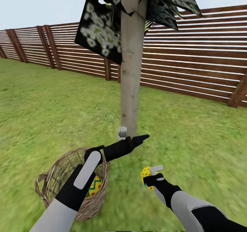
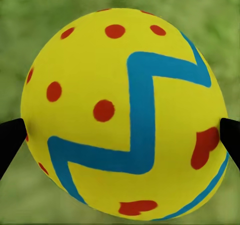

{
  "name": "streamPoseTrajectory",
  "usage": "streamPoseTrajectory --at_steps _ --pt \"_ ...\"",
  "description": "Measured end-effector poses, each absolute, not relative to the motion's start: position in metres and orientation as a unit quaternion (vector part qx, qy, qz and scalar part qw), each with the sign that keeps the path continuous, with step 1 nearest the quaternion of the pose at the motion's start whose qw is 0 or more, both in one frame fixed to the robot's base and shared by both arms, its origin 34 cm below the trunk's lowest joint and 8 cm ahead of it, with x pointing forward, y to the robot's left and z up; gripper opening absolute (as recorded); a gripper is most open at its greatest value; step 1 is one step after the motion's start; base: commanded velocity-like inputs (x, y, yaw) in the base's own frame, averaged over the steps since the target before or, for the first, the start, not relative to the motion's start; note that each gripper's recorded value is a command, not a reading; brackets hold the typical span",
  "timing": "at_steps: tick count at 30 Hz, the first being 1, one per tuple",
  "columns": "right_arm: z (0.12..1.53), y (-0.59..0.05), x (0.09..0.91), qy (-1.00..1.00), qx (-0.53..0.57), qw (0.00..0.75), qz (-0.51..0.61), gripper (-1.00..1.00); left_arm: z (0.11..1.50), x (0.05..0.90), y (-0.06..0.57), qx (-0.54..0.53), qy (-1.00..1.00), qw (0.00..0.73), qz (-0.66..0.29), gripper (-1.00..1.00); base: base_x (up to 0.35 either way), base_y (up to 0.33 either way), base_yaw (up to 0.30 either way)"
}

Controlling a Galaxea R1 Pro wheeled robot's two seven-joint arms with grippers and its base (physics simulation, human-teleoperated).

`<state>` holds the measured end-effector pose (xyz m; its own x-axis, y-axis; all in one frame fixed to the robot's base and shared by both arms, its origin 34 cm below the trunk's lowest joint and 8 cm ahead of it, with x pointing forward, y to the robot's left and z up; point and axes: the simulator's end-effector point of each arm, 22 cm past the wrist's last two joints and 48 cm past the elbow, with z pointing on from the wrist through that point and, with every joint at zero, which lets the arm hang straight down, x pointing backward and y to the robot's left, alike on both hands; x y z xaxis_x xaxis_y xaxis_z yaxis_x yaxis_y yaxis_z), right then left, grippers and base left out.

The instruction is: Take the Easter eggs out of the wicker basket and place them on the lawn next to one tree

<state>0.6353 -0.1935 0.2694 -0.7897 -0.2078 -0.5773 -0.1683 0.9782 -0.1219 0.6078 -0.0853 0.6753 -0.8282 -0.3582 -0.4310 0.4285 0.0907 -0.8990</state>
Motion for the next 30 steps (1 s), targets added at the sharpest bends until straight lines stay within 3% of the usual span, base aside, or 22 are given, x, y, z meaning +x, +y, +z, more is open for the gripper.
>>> streamPoseTrajectory --at_steps 30 --pt "0.205 -0.19 0.611 0.958 -0.103 0.266 -0.02 -1.0 0.607 0.624 -0.086 -0.015 0.694 0.25 -0.675 1.0 0.0 0.0 0.0"
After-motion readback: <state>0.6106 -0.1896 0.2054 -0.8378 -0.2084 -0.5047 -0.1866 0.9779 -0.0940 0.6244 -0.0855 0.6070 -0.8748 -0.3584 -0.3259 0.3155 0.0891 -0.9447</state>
